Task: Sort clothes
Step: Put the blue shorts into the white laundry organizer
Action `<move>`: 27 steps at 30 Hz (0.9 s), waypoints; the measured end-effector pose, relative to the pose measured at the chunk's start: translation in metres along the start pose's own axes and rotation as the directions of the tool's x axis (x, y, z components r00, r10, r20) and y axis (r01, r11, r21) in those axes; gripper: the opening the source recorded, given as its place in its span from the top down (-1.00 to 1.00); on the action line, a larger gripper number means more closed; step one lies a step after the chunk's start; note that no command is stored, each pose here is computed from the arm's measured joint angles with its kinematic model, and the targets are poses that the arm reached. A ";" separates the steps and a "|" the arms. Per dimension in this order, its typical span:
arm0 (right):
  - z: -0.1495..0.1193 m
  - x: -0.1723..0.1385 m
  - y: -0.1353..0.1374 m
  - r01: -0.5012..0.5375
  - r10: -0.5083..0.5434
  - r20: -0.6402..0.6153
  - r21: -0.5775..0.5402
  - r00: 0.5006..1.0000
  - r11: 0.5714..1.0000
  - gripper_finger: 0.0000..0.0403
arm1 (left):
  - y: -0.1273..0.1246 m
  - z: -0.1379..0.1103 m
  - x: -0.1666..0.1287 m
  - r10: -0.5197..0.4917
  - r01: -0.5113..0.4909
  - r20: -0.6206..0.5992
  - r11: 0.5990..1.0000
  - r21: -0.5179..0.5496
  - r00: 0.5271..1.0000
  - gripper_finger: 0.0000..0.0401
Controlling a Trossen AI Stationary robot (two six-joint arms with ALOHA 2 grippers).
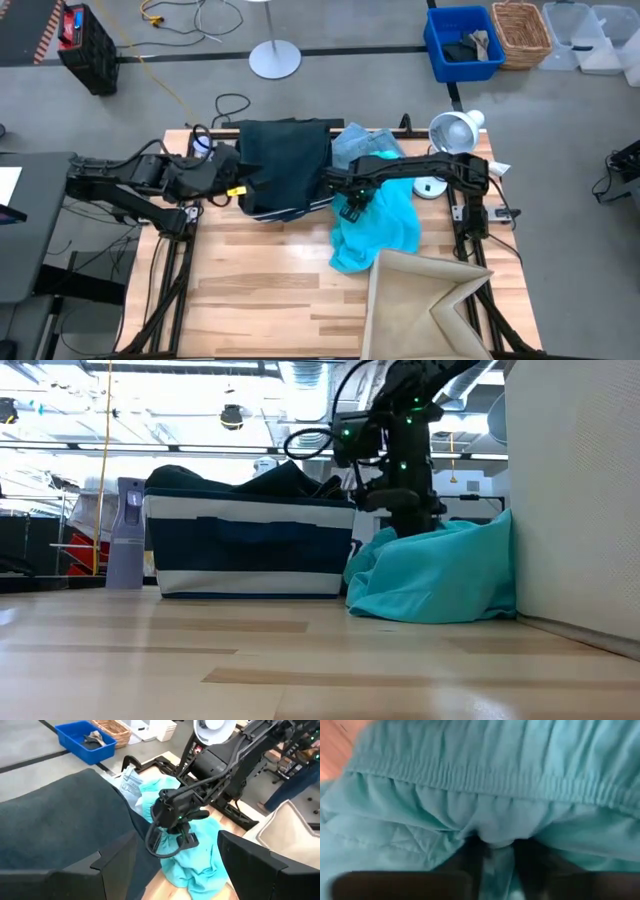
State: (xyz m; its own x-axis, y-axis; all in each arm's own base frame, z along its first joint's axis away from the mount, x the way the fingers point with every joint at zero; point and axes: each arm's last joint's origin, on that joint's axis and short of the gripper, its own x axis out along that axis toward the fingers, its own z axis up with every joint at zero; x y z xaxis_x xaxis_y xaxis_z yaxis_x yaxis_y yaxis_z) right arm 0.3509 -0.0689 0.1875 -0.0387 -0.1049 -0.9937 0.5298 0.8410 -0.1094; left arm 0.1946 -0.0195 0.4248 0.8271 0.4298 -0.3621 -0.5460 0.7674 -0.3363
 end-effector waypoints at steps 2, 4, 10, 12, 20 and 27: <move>-0.005 -0.003 0.004 0.004 -0.004 -0.007 -0.013 1.000 1.000 0.80 | 0.000 0.000 0.000 -0.001 0.001 0.003 1.000 0.026 1.000 -0.35; -0.010 -0.012 0.009 -0.006 0.006 0.018 -0.017 1.000 1.000 0.93 | 0.000 0.000 0.000 -0.001 0.001 0.004 0.999 0.040 1.000 -0.35; -0.033 -0.066 0.009 -0.067 0.065 0.178 0.008 0.982 0.998 0.97 | 0.001 0.002 0.000 0.001 -0.001 0.010 1.000 0.006 1.000 -0.35; -0.045 -0.090 0.004 -0.093 0.086 0.256 0.018 0.963 0.995 0.98 | 0.000 0.001 0.002 0.004 -0.004 0.007 1.000 -0.008 1.000 -0.35; -0.131 -0.197 -0.026 -0.314 0.283 0.622 -0.062 0.730 0.947 0.99 | -0.009 -0.007 0.022 0.035 -0.034 -0.027 0.998 0.049 0.999 -0.35; -0.228 -0.269 -0.063 -0.480 0.572 0.776 -0.408 0.266 0.776 0.99 | -0.021 -0.003 0.054 -0.034 0.034 -0.006 0.996 0.079 0.999 -0.35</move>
State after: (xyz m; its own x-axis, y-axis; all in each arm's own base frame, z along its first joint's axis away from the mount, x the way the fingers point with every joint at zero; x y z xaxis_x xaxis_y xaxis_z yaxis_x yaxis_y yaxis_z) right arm 0.1350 0.0269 0.4562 0.9500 0.0418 -0.3094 0.0841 0.9200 0.3827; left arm 0.2507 -0.0137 0.4093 0.8444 0.4006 -0.3557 -0.5049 0.8170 -0.2784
